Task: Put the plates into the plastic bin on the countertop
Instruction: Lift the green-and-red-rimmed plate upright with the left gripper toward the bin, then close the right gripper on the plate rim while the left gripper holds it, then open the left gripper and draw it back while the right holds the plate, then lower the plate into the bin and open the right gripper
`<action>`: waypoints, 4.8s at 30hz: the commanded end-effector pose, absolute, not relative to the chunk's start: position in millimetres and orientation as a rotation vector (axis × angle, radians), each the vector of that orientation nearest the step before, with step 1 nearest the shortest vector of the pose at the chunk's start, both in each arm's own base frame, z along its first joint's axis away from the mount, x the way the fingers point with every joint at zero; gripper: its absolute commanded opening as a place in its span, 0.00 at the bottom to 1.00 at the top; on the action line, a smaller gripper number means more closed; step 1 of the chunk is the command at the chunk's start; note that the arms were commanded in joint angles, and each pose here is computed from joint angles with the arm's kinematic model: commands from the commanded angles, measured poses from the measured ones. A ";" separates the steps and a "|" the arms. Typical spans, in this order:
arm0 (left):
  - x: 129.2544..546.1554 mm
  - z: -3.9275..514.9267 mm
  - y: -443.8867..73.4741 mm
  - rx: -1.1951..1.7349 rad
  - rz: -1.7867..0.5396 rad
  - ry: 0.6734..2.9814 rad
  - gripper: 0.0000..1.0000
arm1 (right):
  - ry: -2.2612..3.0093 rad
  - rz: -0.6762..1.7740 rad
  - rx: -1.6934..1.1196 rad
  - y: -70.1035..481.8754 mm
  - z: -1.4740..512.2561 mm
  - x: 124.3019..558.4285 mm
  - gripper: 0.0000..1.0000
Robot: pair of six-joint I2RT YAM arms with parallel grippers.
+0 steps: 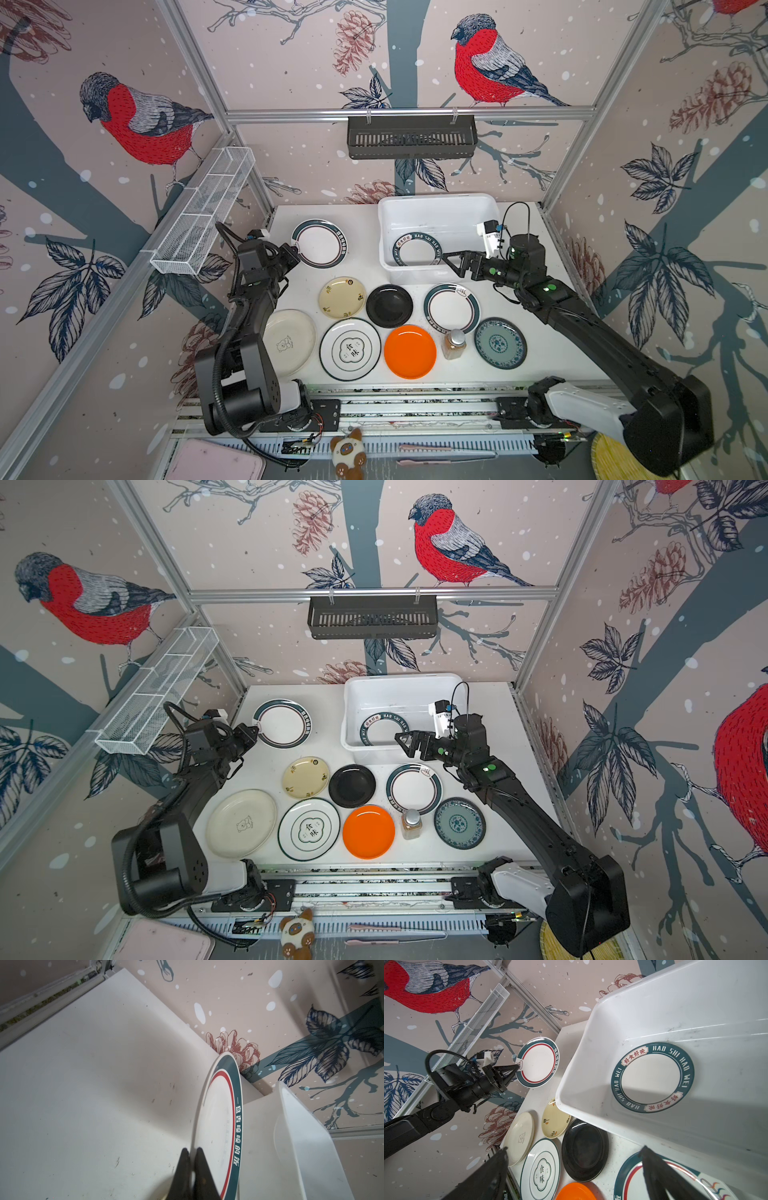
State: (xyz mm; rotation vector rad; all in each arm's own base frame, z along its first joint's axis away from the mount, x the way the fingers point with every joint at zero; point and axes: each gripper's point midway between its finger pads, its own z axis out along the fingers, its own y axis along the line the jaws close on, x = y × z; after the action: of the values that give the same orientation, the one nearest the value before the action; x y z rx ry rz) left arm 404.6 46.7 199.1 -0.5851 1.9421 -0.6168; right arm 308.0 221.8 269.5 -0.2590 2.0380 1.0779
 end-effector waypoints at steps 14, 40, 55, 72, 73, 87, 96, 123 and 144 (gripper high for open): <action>384.7 295.5 -61.1 -0.193 -0.827 1.802 0.00 | 2.014 0.971 -0.234 214.6 288.5 326.0 0.99; 327.8 363.6 -174.9 0.164 -1.131 1.634 0.00 | 1.870 1.239 -0.276 258.4 329.5 332.0 0.99; 324.9 362.6 -212.7 0.226 -1.234 1.634 0.00 | 1.853 1.254 -0.320 276.8 330.2 332.8 0.58; 340.3 336.0 -206.4 0.190 -1.122 1.705 0.63 | 1.871 1.203 -0.256 270.9 329.8 342.3 0.00; 339.7 336.4 -206.3 0.194 -1.120 1.704 0.71 | 1.870 1.199 -0.250 270.3 330.9 343.2 0.00; 337.9 332.5 -187.6 0.140 -0.990 1.711 0.98 | 1.892 1.046 -0.105 231.2 332.8 375.3 0.00; 329.5 326.2 -176.3 0.118 -0.929 1.726 0.98 | 1.956 0.909 0.017 189.7 297.3 428.2 0.00; 327.3 321.1 -154.3 0.057 -0.786 1.761 0.98 | 2.398 0.867 -0.069 254.5 137.9 484.9 0.00; 332.1 313.7 -156.5 0.052 -0.789 1.780 0.98 | 2.477 0.802 -0.138 281.6 104.9 495.3 0.58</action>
State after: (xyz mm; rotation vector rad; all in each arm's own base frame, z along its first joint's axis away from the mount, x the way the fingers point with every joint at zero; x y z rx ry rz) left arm 330.7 -156.0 308.3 0.0360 1.8046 -0.7986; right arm 494.0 282.5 99.2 -0.1090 2.4909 0.8355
